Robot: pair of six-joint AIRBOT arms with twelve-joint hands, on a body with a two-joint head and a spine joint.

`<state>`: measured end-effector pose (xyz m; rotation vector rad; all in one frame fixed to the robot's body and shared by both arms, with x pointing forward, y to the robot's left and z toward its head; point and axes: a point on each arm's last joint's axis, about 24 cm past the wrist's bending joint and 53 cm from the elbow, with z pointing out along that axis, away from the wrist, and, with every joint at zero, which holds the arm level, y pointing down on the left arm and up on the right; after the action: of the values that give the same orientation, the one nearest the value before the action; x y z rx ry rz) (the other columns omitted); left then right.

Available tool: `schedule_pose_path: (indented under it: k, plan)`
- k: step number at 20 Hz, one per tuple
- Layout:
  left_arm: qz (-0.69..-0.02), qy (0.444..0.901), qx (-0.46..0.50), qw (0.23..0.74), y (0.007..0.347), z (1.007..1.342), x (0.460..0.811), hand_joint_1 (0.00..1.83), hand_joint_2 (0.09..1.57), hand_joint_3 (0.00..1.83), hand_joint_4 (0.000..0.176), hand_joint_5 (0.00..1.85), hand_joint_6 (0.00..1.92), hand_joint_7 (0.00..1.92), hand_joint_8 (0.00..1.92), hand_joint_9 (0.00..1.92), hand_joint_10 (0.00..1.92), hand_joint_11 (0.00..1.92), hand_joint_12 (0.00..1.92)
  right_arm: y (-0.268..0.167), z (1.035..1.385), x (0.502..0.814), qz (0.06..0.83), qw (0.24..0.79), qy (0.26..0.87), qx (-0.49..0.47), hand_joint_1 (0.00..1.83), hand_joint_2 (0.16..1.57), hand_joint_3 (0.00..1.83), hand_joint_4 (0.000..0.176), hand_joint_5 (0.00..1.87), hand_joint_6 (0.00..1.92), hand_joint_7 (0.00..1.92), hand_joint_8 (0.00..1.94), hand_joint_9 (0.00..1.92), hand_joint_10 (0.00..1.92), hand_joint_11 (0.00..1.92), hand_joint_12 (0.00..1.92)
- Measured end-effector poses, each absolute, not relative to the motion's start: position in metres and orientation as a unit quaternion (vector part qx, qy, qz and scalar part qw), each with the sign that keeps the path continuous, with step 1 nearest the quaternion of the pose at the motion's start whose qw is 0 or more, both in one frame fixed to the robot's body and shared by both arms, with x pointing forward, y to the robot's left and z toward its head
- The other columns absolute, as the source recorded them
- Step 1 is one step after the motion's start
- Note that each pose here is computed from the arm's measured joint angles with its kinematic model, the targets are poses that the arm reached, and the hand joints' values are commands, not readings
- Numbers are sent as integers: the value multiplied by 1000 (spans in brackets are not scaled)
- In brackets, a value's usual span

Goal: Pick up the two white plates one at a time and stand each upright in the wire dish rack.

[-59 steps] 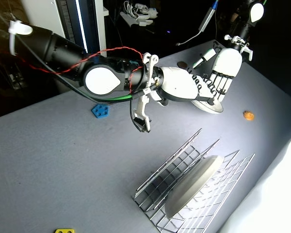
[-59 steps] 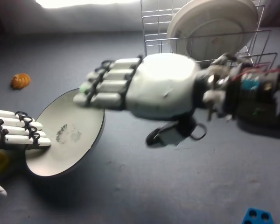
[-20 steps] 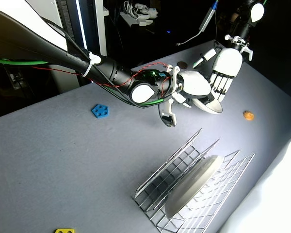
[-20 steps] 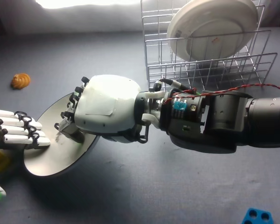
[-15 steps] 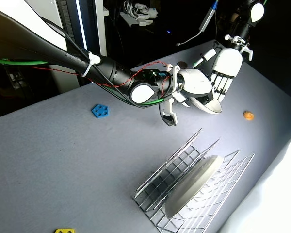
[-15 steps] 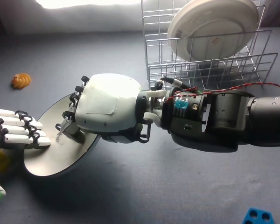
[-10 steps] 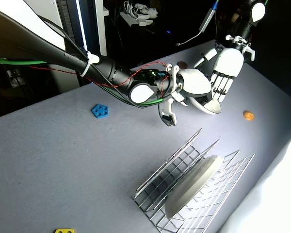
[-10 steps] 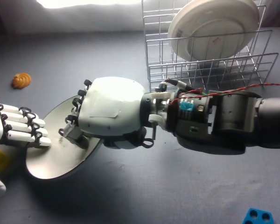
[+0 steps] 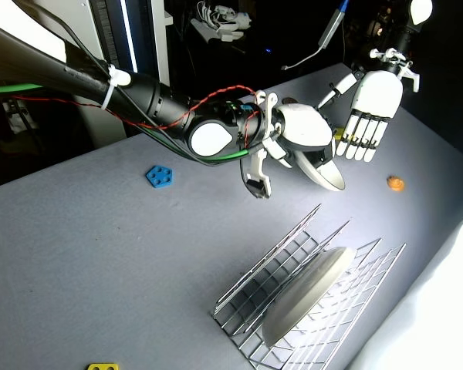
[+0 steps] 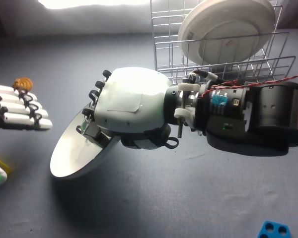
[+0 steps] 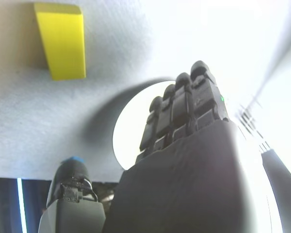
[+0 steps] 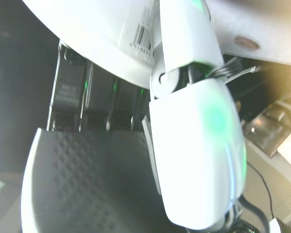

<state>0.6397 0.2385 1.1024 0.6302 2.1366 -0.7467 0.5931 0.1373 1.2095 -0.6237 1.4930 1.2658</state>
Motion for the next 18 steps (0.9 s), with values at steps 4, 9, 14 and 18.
schedule_pose_path:
  k: [4, 9, 14, 18]
  plan:
    - [-299, 832, 245, 398, 236, 1114, 644, 0, 1087, 0, 0, 0, 0, 0, 0, 0, 0, 0, 0, 133, 1228, 588, 532, 517, 620, -257, 1491, 1085, 1, 0, 937, 1010, 1013, 785, 971, 934, 898, 1443]
    - [-299, 831, 239, 404, 241, 1120, 646, 0, 1082, 0, 0, 0, 0, 0, 0, 0, 0, 0, 0, 120, 1239, 578, 538, 510, 623, -249, 1491, 1086, 1, 0, 932, 1005, 1000, 820, 972, 934, 899, 1448]
    - [-299, 831, 240, 403, 241, 1120, 646, 0, 1082, 0, 0, 0, 0, 0, 0, 0, 0, 0, 0, 103, 1247, 582, 558, 479, 647, -201, 1490, 1089, 0, 0, 942, 1005, 991, 824, 957, 957, 894, 1451]
    - [-298, 831, 239, 404, 242, 1120, 647, 0, 1089, 2, 0, 0, 0, 0, 0, 0, 0, 0, 0, 90, 1257, 591, 576, 451, 665, -150, 1491, 1088, 0, 0, 954, 992, 991, 820, 966, 947, 890, 1449]
